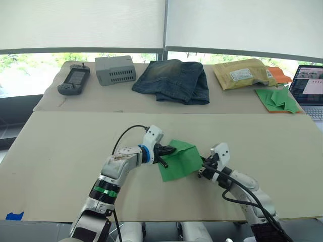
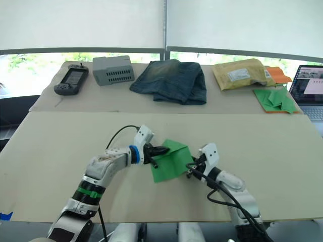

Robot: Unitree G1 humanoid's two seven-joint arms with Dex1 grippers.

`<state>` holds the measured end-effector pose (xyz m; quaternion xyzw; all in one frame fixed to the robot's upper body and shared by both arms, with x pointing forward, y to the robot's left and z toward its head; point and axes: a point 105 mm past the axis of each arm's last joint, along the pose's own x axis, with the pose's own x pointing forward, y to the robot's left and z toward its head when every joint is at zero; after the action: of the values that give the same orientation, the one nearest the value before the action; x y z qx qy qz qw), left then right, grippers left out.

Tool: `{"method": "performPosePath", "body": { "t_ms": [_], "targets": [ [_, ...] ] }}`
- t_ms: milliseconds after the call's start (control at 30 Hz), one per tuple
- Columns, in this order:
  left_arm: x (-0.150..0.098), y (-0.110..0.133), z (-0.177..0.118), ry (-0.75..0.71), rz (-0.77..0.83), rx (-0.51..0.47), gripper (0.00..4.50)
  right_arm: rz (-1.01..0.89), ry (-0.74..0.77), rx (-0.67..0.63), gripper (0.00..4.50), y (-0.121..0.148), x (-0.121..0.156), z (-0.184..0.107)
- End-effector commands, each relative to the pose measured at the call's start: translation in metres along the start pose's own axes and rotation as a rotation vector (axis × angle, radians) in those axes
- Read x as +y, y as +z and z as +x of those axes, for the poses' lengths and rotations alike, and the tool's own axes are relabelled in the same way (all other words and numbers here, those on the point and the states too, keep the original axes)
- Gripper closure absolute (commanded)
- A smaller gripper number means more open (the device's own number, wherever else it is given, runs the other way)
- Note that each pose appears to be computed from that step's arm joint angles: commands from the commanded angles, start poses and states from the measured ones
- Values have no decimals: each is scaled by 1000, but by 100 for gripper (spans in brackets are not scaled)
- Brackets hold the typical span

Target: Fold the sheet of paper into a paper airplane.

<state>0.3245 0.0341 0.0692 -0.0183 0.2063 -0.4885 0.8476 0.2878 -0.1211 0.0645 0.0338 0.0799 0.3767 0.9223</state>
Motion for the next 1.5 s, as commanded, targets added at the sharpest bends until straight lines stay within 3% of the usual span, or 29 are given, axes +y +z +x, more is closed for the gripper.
{"method": "performPosePath", "body": {
  "t_ms": [33,367,800,933,1133,1233,1333,1500],
  "targets": [
    [-5,-4,3,-14,42,20,450,-15,39,-54,448,17,10,2],
    [-7,-6,6,-4,18,3,450,17,175,-94,448,34,39,15],
    [17,-6,-38,119,-29,7,450,-35,219,14,448,14,34,33],
    [24,6,-46,159,-38,-40,450,-57,237,57,448,7,33,36],
    [30,48,-54,149,29,-194,450,-93,218,153,448,-8,28,38],
    [17,48,-48,64,72,-164,450,-117,192,217,448,-16,24,37],
    [1,31,-38,-24,129,-65,450,-162,162,278,448,-21,19,35],
    [-1,11,-32,-40,172,40,450,-206,125,321,448,-15,17,31]
  ]
}}
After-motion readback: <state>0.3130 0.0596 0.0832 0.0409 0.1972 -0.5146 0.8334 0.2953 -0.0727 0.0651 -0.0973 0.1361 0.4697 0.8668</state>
